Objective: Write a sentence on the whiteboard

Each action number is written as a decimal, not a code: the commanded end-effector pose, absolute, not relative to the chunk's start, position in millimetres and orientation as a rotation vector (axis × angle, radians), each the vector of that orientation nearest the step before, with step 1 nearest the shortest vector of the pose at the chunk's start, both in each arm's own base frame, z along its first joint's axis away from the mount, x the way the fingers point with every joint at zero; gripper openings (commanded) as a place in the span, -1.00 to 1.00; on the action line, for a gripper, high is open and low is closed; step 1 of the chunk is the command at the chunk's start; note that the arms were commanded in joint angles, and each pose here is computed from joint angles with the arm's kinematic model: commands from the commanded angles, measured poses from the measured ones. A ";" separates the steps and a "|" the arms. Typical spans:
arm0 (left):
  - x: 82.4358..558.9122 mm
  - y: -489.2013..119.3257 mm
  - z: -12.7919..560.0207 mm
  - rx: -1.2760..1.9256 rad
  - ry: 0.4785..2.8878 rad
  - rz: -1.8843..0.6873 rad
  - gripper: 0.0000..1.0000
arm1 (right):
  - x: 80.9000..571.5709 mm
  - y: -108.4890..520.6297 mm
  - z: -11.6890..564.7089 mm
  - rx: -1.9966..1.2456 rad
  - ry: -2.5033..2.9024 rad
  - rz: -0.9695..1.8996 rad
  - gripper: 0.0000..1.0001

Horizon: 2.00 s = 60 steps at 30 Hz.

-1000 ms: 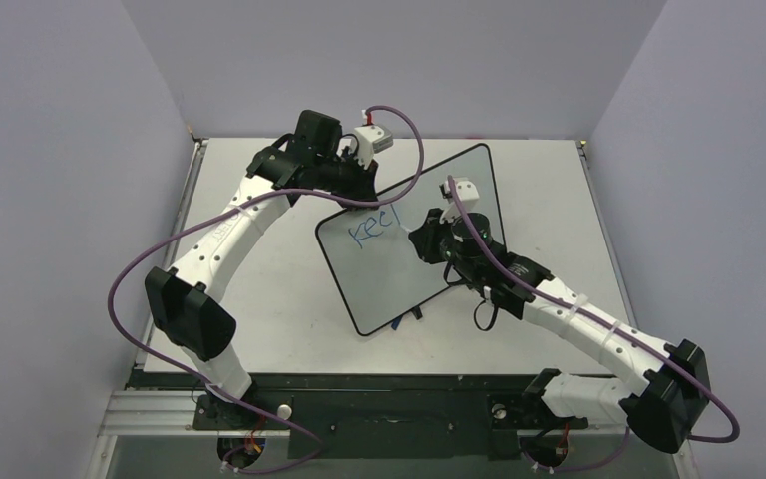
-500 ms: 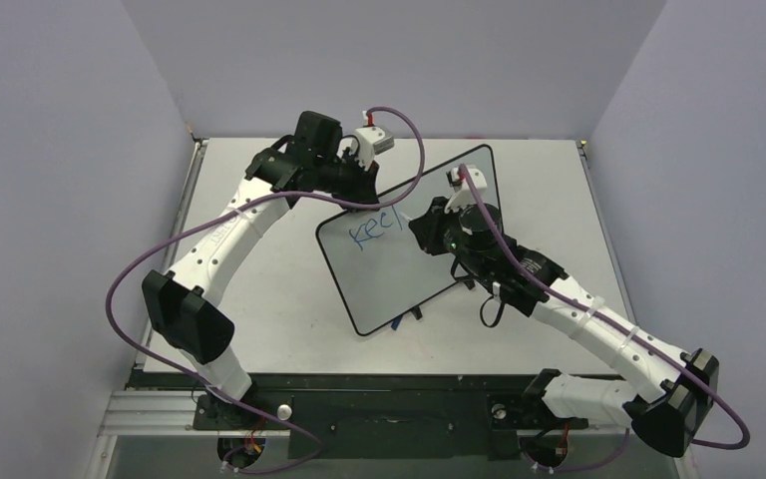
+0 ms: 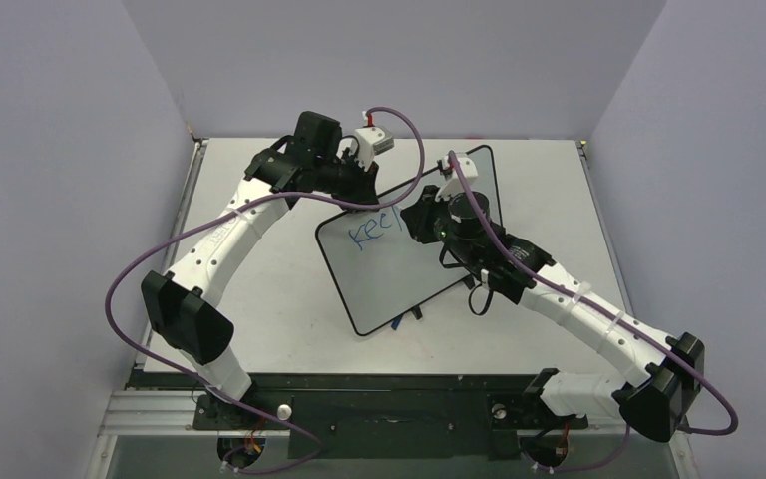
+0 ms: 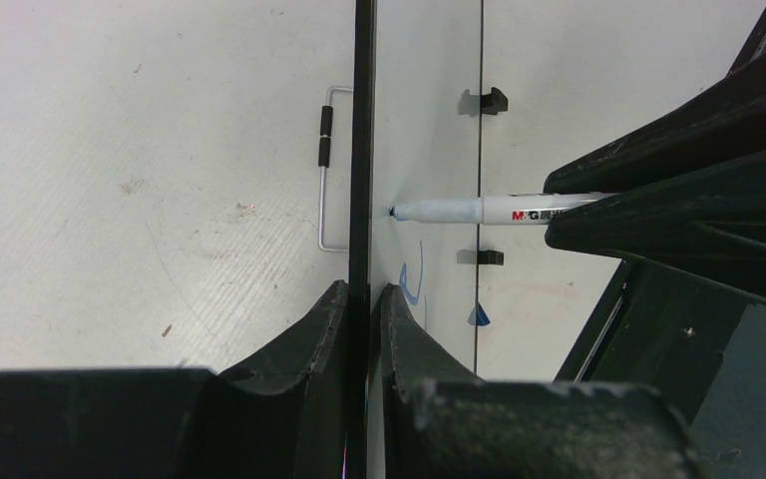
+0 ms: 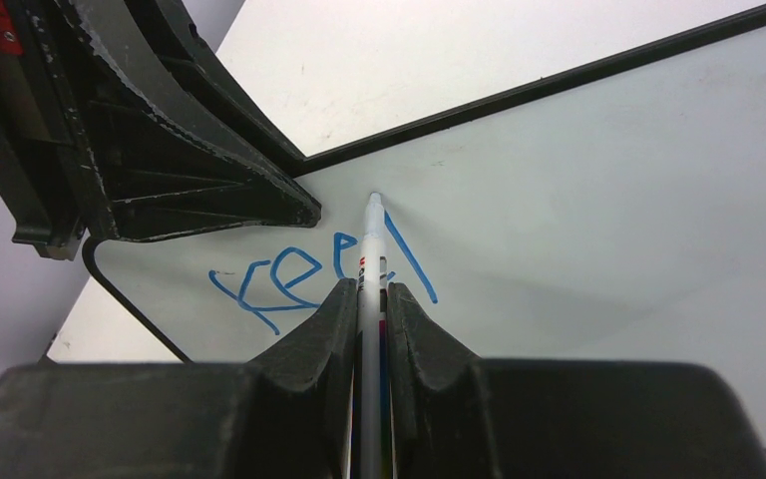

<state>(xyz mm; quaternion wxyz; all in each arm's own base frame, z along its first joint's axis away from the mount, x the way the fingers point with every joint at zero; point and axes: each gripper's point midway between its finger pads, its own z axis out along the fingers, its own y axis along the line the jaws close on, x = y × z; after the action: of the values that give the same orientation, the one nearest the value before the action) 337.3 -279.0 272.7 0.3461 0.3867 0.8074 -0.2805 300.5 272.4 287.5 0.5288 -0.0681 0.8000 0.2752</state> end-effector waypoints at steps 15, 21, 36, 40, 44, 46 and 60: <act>356.6 -262.7 302.2 0.979 1.976 -0.564 -1.00 | 310.3 272.7 287.7 -0.117 1.883 0.660 -1.00; 356.0 -262.7 303.2 0.979 1.971 -0.566 -1.00 | 312.9 266.5 280.2 -0.103 1.895 0.638 -1.00; 356.0 -262.3 303.8 0.976 1.971 -0.565 -1.00 | 314.1 250.7 268.4 -0.077 1.917 0.598 -1.00; 356.3 -262.1 302.9 0.975 1.973 -0.562 -1.00 | 311.1 252.4 262.9 -0.091 1.931 0.608 -1.00; 356.6 -261.8 303.1 0.973 1.973 -0.559 -1.00 | 307.1 252.4 258.2 -0.105 1.944 0.615 -1.00; 356.5 -261.6 303.4 0.973 1.972 -0.559 -1.00 | 304.4 252.8 255.3 -0.115 1.952 0.622 -1.00; 354.8 -261.7 306.7 0.968 1.961 -0.565 -1.00 | 284.7 268.4 268.3 -0.212 1.943 0.720 -1.00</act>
<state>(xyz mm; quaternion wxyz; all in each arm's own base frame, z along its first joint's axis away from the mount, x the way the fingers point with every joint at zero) 338.6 -274.5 270.4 0.3483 0.3822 0.8113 -0.2729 295.1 261.3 254.6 0.5053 -0.0690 0.8158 0.2727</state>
